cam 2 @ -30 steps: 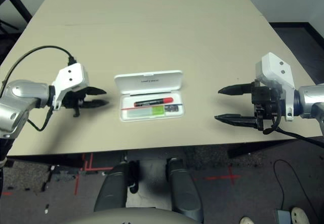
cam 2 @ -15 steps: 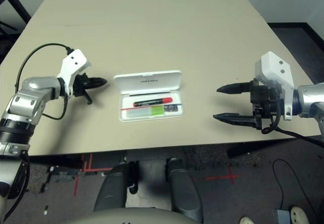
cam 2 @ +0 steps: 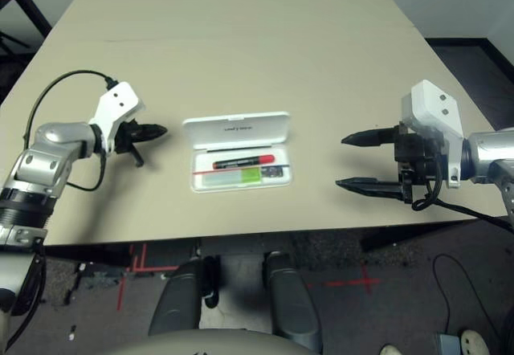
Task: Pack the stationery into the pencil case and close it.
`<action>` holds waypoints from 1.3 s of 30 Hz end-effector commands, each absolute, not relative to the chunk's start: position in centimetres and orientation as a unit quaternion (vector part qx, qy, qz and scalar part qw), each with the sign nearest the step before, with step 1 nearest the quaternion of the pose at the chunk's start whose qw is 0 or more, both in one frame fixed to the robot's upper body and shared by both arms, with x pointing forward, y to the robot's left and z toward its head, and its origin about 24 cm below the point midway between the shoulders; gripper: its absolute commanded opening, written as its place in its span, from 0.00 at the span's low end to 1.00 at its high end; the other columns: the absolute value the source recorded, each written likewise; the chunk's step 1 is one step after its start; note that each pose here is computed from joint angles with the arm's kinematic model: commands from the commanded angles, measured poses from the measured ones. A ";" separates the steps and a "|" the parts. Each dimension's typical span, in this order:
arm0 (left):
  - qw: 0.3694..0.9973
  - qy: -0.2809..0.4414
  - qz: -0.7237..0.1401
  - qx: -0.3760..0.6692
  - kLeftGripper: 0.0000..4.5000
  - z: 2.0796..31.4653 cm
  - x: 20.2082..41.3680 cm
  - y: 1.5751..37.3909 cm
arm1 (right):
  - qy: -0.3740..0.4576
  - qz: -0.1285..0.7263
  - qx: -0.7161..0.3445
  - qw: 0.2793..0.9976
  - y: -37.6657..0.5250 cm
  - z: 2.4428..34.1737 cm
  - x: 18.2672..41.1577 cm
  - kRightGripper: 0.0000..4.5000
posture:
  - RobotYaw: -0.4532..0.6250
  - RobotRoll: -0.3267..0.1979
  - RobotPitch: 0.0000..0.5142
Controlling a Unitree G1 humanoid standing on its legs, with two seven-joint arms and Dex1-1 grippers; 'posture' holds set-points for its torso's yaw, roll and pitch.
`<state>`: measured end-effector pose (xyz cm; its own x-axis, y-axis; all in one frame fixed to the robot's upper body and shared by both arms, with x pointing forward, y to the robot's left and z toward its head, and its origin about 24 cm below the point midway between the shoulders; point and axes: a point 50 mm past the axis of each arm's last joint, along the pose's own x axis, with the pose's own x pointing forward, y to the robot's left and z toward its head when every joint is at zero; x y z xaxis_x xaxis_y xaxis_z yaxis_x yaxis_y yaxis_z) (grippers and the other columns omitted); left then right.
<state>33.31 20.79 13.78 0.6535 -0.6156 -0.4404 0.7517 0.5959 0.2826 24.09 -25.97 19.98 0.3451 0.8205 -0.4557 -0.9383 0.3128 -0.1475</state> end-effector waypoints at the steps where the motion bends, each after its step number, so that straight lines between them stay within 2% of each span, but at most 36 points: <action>1: 0.876 0.142 -0.398 0.232 0.00 13.5 33.4 19.7 | 0.149 0.555 -0.202 0.793 -25.9 20.0 24.1 1.00 | 0.31 0.62 0.29; 12: 0.863 0.109 -0.444 0.213 0.00 13.9 33.1 16.6 | 0.154 0.556 -0.205 0.791 -25.9 19.8 24.1 1.00 | 0.31 0.62 0.31; 25: 0.829 0.093 -0.510 0.209 0.00 14.4 31.5 14.3 | 0.162 0.553 -0.210 0.790 -25.9 19.5 24.3 1.00 | 0.31 0.62 0.31; 30: 0.805 0.102 -0.543 0.218 0.00 13.9 30.2 13.6 | 0.164 0.552 -0.212 0.789 -25.8 19.4 24.5 1.00 | 0.31 0.62 0.31; 39: 0.785 0.122 -0.562 0.229 0.00 12.3 29.4 12.6 | 0.168 0.552 -0.217 0.788 -25.8 19.1 24.6 1.00 | 0.31 0.62 0.31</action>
